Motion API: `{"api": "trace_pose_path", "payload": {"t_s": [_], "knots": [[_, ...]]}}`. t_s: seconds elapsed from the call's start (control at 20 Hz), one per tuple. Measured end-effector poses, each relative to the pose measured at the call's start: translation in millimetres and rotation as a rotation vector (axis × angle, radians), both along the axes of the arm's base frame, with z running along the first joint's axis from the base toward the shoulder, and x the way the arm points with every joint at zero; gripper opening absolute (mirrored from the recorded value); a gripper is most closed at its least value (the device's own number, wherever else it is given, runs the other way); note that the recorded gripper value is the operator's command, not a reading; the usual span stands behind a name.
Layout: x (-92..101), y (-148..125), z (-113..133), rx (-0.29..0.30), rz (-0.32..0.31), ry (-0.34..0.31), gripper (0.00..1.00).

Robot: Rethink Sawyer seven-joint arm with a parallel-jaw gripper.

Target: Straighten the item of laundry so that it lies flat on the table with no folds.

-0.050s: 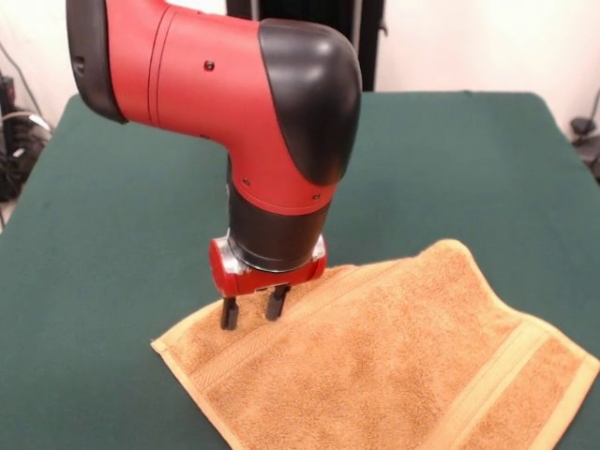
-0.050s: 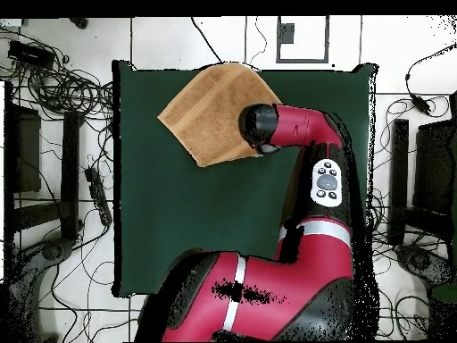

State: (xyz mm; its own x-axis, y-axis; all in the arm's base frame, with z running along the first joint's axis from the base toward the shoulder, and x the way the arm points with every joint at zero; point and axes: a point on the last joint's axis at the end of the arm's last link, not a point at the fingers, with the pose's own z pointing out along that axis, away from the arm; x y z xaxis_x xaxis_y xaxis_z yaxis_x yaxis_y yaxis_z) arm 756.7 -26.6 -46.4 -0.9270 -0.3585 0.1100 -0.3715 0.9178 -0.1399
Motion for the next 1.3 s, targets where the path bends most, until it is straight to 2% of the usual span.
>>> {"api": "trace_pose_path", "payload": {"t_s": [0.95,1.3], "knots": [[0.8,-3.7,0.4,0.003,-0.005,-0.004,1.00],[3.2,-9.1,-0.1,0.029,-0.024,-0.009,1.00]]}}
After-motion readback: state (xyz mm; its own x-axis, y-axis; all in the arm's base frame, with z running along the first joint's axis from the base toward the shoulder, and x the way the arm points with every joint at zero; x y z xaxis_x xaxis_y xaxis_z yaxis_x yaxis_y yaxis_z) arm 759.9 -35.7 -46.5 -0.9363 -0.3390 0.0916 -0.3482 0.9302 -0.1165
